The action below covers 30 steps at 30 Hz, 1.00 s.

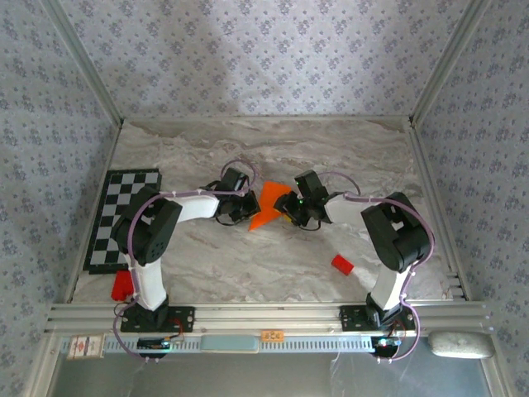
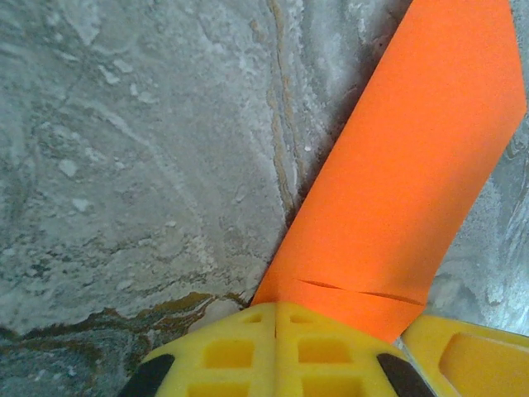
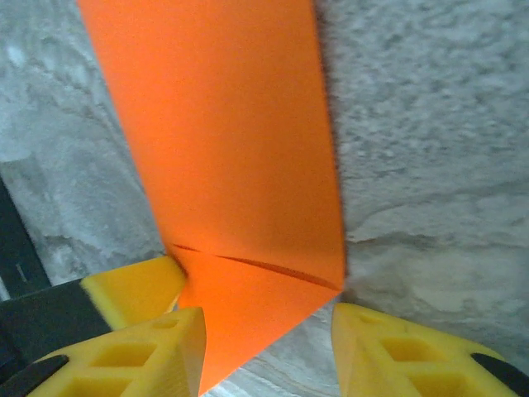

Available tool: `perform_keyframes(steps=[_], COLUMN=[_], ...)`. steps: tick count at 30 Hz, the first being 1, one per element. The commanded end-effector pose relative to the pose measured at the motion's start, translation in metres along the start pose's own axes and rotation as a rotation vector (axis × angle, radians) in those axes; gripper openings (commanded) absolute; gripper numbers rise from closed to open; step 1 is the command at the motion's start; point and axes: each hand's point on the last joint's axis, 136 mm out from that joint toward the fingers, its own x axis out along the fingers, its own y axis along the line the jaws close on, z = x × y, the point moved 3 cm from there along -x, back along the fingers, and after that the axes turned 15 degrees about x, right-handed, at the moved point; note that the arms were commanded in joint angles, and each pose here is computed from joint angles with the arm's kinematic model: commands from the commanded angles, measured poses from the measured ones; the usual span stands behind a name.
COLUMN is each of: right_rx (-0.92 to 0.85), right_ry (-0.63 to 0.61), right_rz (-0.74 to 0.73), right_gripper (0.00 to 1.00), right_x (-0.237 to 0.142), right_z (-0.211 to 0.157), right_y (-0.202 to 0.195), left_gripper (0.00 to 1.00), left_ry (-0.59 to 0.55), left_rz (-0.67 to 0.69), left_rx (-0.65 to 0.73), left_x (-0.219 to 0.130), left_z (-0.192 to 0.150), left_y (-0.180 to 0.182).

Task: Fold a paper plane with a square sheet of paper (pick it up from the middle)
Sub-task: Fold the wing for the fifth time at the center of the table.

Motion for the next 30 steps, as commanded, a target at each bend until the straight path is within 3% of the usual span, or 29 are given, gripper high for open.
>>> perform_keyframes(steps=[1, 19, 30], right_rx=[0.025, -0.005, -0.011], right_ry=[-0.024, 0.054, 0.029], right_rz=[-0.055, 0.072, 0.132], right_gripper=[0.46, 0.42, 0.30], right_x=[0.001, 0.009, 0.003], right_z=[0.001, 0.001, 0.010], right_y=[-0.005, 0.025, 0.024], left_gripper=[0.00, 0.01, 0.00], left_ry=[0.084, 0.099, 0.099], left_rz=[0.089, 0.086, 0.091], left_rx=[-0.047, -0.047, -0.047], left_x=[0.004, 0.004, 0.004], left_z=[-0.024, -0.027, -0.027], left_y=[0.025, 0.026, 0.026])
